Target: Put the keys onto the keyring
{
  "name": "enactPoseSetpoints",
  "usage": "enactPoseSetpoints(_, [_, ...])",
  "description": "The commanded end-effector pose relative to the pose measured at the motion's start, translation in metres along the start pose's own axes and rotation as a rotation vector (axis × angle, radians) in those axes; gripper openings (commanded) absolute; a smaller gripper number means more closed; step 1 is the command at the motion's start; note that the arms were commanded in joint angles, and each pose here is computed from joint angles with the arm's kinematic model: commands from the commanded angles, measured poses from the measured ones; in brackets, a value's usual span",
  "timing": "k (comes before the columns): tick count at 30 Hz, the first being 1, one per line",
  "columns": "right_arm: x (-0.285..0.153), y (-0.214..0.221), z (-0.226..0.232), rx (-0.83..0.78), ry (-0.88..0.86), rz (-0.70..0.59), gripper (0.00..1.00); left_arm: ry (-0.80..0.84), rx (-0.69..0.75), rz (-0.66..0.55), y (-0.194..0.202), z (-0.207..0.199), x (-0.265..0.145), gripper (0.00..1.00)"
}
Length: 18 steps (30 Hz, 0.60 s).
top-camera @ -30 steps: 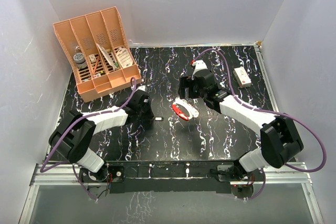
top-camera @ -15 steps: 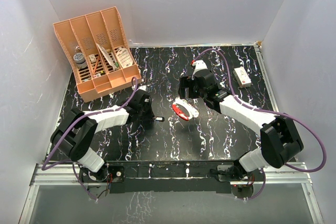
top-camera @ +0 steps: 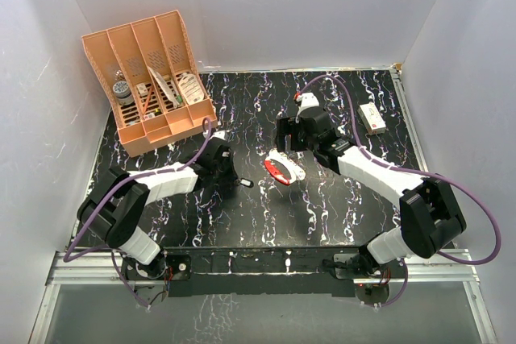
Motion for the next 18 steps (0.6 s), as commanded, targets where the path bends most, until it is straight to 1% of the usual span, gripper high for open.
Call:
enactPoseSetpoints(1, [-0.003,-0.012,0.001,0.004,-0.007,-0.066,0.84,0.057,0.016,-0.091,-0.014,-0.008,-0.015,0.00])
enactPoseSetpoints(6, [-0.005,-0.016,0.000,0.008,-0.008,-0.085,0.84,0.085,0.027,-0.226,-0.029,-0.009,-0.034,0.00])
enactPoseSetpoints(13, [-0.014,-0.028,0.000,0.027,-0.020,-0.133,0.85,0.142,0.081,-0.485,-0.055,-0.010,-0.071,0.00])
enactPoseSetpoints(18, [-0.024,-0.036,0.003,0.040,-0.047,-0.173,0.85,0.154,0.130,-0.613,-0.062,-0.007,-0.087,0.00])
Point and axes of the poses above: each gripper's point midway between its finger pads, its own x axis out along the fingers, its own z axis along the line the jaws close on, y = z × x, the point moved 5 cm from there along -x, back along the fingers, and after that the axes turned 14 degrees about x, right-handed, at the moved point
